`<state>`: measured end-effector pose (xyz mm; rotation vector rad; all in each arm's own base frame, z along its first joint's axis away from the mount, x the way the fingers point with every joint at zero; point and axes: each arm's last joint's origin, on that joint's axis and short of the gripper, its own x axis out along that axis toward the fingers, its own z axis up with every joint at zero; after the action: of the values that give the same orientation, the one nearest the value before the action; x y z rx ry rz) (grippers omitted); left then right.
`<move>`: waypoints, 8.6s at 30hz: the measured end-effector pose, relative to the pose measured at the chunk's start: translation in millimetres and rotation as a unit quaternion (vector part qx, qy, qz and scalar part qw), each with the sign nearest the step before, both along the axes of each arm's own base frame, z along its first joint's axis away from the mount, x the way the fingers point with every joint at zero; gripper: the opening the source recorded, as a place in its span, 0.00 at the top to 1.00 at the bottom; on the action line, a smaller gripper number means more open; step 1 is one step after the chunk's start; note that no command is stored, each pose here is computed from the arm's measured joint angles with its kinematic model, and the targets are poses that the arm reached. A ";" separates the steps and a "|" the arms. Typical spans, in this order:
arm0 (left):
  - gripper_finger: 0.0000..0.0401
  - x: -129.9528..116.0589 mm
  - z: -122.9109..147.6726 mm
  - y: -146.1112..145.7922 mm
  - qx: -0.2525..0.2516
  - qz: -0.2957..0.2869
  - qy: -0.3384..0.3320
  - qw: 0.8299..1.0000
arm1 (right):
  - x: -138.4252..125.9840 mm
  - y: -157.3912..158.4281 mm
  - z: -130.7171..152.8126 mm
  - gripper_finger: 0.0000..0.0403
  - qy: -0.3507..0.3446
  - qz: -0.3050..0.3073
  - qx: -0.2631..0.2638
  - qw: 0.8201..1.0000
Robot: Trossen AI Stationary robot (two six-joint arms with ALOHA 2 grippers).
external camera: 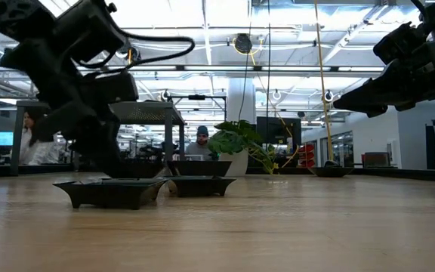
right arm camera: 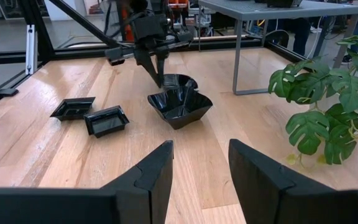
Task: Pick & Place Mini shaped plates
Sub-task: Stack the black leaf plate on top of the black leaf plate on the shelf, then stack the black square plate on top of the black square plate on the shelf
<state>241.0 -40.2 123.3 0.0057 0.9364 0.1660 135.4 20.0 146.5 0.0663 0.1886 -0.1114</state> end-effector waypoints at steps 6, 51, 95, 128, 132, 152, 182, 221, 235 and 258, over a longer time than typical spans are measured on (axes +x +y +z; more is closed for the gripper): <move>0.98 10.7 20.7 -6.9 -0.005 -0.004 -0.013 1.000 | 0.0 0.0 0.0 0.64 0.000 0.000 0.000 1.000; 0.98 -91.6 190.9 122.7 0.204 0.469 -0.005 0.859 | 0.0 0.0 -0.1 0.64 0.001 0.000 0.000 1.000; 0.67 -88.3 159.2 156.4 0.199 0.478 0.172 0.838 | 0.0 0.0 -0.1 0.64 0.000 0.000 0.000 1.000; 0.66 -3.2 137.5 37.2 0.003 0.067 -0.108 0.992 | 0.0 0.0 0.0 0.64 0.000 0.000 0.000 1.000; 0.66 10.6 107.6 12.8 0.015 -0.004 -0.114 0.993 | 0.0 0.0 -0.1 0.64 0.000 0.000 0.000 1.000; 0.47 59.5 39.0 -12.9 0.039 -0.046 -0.155 0.986 | 0.0 0.0 -0.2 0.64 0.001 0.000 0.000 1.000; 0.96 90.2 -11.7 -18.1 0.107 -0.087 -0.122 0.983 | 0.1 0.0 0.0 0.64 0.000 0.000 0.000 1.000; 0.98 -22.9 173.3 70.5 0.393 0.248 -0.146 0.873 | 0.0 0.1 0.0 0.64 0.000 0.000 0.000 1.000; 0.99 -76.0 165.5 148.2 0.308 0.268 -0.047 0.912 | 0.0 0.0 -0.1 0.64 0.000 0.000 0.000 1.000; 0.91 -92.5 159.5 169.9 0.255 0.229 -0.033 0.939 | 0.0 0.1 0.0 0.64 0.000 0.000 0.000 1.000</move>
<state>148.5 129.7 282.8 0.2615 0.7927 0.8359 135.5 20.0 146.6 0.0660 0.1891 -0.1114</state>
